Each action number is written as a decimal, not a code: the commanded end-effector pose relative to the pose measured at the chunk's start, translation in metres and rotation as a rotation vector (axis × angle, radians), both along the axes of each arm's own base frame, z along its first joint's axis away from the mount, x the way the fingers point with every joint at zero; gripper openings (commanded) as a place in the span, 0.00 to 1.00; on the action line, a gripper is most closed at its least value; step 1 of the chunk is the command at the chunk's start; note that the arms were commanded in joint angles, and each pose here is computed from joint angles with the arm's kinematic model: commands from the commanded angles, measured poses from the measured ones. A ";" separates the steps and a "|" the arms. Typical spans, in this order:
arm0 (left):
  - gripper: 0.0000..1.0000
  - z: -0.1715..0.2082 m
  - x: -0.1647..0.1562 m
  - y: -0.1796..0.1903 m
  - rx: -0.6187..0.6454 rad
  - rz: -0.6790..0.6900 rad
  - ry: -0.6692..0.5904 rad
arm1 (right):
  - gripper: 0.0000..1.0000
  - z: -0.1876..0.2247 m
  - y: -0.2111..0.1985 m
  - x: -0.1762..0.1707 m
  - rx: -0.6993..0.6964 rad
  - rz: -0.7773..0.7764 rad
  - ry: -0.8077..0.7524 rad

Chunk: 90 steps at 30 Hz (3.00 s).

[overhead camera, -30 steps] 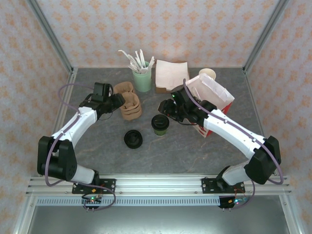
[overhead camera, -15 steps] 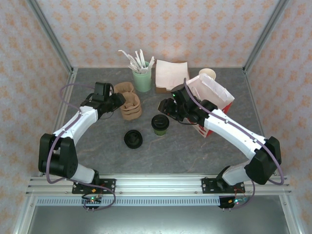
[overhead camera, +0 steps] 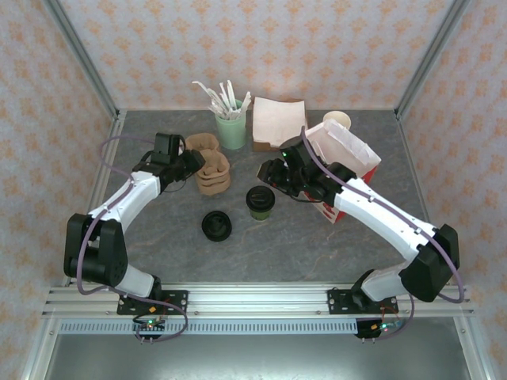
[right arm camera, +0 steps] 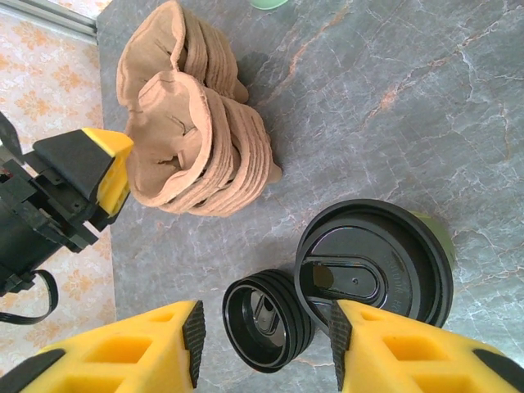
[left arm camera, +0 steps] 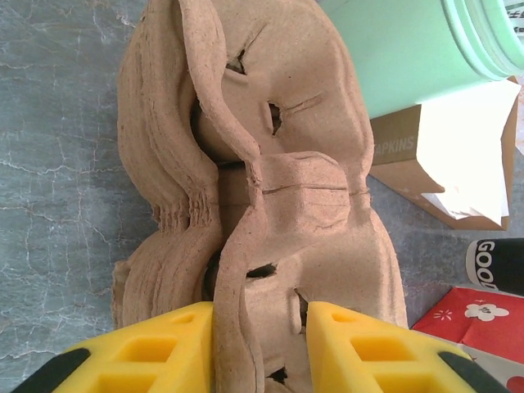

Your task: Pack the takeout coffee

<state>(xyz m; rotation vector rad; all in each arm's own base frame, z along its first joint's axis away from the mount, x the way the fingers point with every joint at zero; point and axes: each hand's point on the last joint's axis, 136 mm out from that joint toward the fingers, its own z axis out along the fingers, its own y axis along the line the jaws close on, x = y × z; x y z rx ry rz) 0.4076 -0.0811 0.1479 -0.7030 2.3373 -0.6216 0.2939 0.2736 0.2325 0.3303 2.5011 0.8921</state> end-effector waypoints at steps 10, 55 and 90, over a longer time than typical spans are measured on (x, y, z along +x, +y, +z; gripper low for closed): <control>0.12 0.019 0.005 -0.001 -0.050 0.009 -0.058 | 0.45 0.024 -0.009 -0.001 0.022 -0.029 -0.058; 0.05 0.272 -0.168 -0.130 -0.416 -0.666 -0.773 | 0.45 0.170 -0.014 -0.101 0.574 0.513 -0.597; 0.59 0.274 -0.176 -0.129 -0.186 -0.703 -0.757 | 0.00 0.149 -0.018 -0.090 0.394 0.455 -0.488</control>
